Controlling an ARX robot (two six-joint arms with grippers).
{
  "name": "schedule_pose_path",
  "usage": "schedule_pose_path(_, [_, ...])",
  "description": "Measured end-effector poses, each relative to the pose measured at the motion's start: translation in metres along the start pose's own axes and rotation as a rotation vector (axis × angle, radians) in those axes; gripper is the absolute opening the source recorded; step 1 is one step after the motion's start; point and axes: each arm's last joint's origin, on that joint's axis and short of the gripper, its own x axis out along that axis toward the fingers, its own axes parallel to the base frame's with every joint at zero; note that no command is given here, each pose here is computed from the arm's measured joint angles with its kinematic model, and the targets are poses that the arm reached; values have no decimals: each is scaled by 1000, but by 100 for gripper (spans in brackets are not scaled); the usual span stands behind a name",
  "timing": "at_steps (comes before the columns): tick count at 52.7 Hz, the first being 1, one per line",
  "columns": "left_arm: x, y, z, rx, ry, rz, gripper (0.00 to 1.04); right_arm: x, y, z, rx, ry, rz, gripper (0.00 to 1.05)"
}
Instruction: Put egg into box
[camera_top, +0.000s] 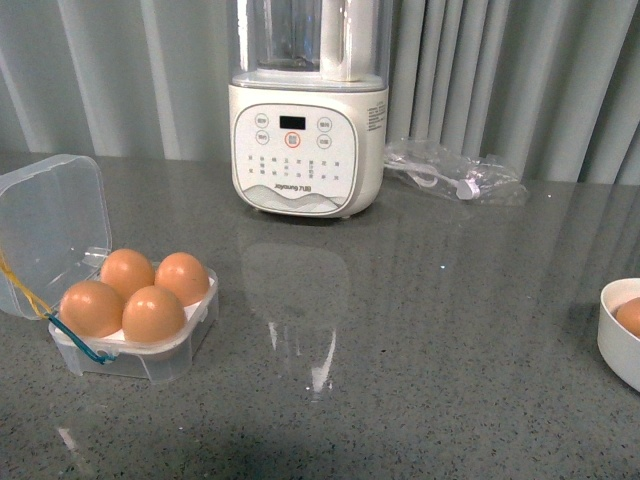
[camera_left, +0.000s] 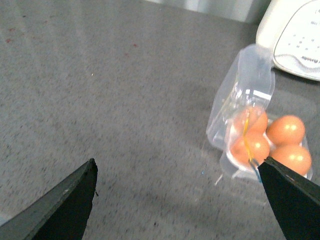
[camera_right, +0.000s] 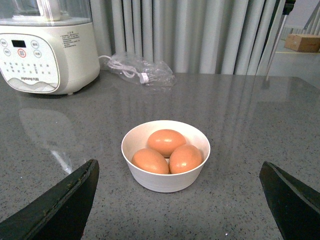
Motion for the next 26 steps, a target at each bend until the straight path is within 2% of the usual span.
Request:
schedule_pose_path(10, [39, 9, 28, 30, -7, -16, 98, 0, 0, 0, 0, 0, 0, 97])
schedule_pose_path(26, [86, 27, 51, 101, 23, -39, 98, 0, 0, 0, 0, 0, 0, 97])
